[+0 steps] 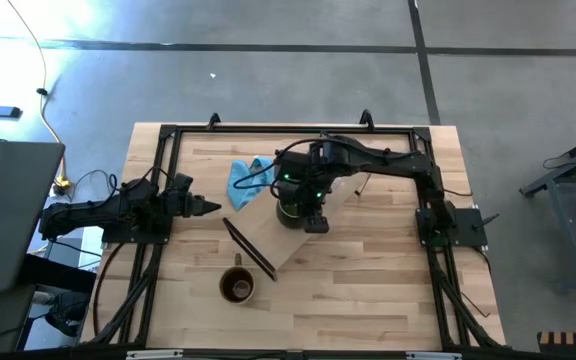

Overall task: Stack small to large cups/mugs on shelf
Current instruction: Put the black mug on the shelf

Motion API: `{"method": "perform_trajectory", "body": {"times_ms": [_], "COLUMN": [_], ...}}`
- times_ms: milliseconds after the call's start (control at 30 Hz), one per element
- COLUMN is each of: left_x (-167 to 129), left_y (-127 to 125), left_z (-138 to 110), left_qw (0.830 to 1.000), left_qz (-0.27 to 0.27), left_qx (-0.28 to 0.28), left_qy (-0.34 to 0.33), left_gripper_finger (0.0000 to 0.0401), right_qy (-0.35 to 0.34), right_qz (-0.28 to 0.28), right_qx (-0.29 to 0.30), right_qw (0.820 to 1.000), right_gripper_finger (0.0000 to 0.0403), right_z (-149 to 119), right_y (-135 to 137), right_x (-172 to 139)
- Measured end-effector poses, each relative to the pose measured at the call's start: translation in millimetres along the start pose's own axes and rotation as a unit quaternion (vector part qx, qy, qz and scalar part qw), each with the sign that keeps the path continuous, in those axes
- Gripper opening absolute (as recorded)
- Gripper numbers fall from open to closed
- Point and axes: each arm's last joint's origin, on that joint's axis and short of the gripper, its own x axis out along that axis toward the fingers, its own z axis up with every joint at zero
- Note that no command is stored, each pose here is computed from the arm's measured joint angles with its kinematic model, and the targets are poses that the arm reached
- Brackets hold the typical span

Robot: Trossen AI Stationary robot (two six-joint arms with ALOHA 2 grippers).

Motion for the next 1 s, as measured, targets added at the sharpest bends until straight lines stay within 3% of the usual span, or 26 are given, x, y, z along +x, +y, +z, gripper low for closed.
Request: {"method": "perform_trajectory", "body": {"times_ms": [400,767,1000], "left_x": [0.0,0.0,0.0], "left_y": [-0.2,-0.2,-0.2], "left_z": [-0.6,-0.6,-0.6], "left_qw": [1.000,1.000,1.000], "left_qz": [-0.003,-0.003,-0.003], "left_qx": [-0.002,0.000,0.000], "left_qy": [0.010,0.010,0.010], "left_gripper_finger": [0.0200,0.0200,0.0200], "right_qy": [0.010,0.021,0.025], "right_qz": [-0.002,-0.005,-0.012], "right_qx": [0.035,0.032,0.027], "right_qw": [0.999,0.999,0.999], "right_gripper_finger": [0.0016,0.0025,0.0005], "right_z": [0.9,-1.2,-2.0], "right_y": [-8.1,-8.0,-8.5], "right_x": [6.1,6.2,6.2]}}
